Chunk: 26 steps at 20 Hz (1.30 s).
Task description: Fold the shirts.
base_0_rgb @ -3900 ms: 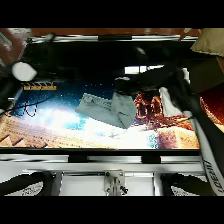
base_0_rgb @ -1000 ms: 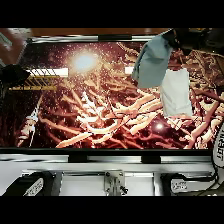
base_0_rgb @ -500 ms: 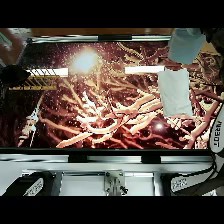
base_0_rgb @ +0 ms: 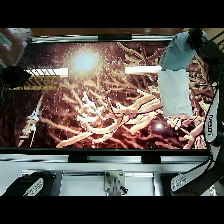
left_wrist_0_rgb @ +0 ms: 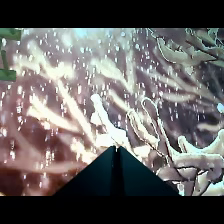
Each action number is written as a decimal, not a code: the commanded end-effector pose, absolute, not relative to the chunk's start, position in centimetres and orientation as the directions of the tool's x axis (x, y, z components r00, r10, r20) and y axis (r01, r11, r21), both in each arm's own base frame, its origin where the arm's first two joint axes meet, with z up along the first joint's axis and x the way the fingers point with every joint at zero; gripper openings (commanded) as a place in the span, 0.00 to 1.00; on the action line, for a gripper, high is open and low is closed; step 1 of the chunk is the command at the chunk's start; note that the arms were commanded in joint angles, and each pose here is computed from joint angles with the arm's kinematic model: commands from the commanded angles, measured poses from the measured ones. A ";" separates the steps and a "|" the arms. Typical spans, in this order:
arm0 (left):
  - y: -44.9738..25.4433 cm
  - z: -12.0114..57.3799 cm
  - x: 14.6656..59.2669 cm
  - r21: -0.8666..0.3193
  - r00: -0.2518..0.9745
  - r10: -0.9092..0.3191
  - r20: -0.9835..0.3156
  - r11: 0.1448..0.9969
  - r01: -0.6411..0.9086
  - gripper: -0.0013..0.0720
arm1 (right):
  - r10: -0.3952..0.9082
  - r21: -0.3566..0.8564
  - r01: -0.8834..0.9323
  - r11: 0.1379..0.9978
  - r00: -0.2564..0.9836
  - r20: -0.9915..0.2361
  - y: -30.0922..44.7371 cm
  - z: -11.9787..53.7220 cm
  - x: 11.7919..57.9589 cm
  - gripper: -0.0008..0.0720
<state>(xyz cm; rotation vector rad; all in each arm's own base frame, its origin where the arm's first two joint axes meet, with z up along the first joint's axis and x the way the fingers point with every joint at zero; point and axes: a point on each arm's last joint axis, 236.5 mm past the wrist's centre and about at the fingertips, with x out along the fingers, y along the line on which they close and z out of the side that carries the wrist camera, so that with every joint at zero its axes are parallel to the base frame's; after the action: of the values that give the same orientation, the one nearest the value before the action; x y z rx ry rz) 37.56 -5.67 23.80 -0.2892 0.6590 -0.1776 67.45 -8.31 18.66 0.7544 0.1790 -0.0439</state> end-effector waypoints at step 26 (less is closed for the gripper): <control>-5.9 23.8 37.6 -0.294 0.775 -0.264 -0.574 0.950 0.106 0.07 | 0.075 0.069 0.545 0.836 0.012 -0.997 -6.2 -0.8 39.3 0.12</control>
<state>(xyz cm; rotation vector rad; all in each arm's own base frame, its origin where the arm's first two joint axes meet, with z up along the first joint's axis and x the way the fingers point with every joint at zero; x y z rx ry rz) 37.54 -5.90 23.82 -0.2567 0.6559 -0.1993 41.91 -6.25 2.39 0.5035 1.4303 -0.3204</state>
